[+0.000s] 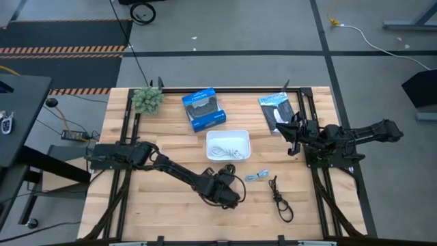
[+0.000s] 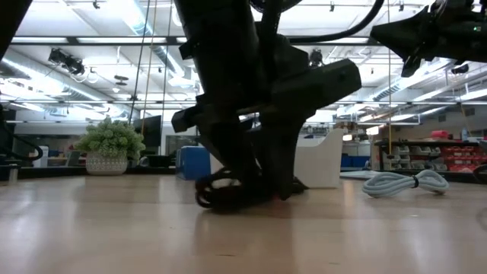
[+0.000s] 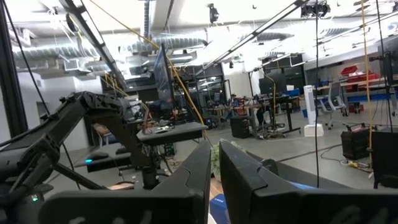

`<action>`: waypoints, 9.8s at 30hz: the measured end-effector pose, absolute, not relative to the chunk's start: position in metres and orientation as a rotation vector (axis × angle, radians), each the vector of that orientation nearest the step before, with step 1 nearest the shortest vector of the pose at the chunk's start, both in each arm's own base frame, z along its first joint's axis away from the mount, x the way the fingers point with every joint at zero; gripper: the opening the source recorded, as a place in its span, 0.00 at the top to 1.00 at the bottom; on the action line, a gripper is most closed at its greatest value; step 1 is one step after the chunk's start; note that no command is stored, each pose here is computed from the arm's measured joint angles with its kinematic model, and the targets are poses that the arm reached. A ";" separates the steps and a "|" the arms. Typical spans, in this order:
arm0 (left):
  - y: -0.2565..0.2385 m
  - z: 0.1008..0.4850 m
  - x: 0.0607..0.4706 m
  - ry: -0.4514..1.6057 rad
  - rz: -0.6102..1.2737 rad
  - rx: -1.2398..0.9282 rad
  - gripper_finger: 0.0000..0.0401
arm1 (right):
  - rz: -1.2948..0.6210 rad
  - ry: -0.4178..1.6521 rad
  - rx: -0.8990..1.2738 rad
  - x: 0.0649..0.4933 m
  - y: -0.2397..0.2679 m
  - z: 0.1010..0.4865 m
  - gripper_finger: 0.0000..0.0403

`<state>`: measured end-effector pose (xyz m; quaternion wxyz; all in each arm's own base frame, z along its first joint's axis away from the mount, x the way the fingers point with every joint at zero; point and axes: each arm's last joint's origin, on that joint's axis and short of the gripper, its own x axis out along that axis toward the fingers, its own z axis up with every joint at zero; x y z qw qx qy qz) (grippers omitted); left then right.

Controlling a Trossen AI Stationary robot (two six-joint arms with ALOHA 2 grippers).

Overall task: Pick and place USB-C Cables
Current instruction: Put the left black charger cable into the white bin, then put the blue charger cable into the white bin, then put the black charger cable into the white bin

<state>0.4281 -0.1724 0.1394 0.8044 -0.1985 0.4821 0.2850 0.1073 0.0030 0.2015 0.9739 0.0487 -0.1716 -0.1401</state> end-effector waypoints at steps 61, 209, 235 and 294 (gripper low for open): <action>-0.004 0.238 0.450 1.313 0.161 0.337 0.81 | -0.282 -0.345 0.098 0.107 0.003 0.201 0.90; -0.003 0.180 0.455 1.177 0.389 0.434 0.54 | -0.283 -0.356 0.101 0.108 0.003 0.202 0.90; -0.135 0.214 0.502 0.561 0.040 0.165 0.58 | -0.283 -0.351 0.100 0.108 0.003 0.202 0.90; -0.018 0.309 0.209 0.545 0.029 0.503 0.73 | -0.179 -0.462 0.423 0.110 0.004 0.209 0.90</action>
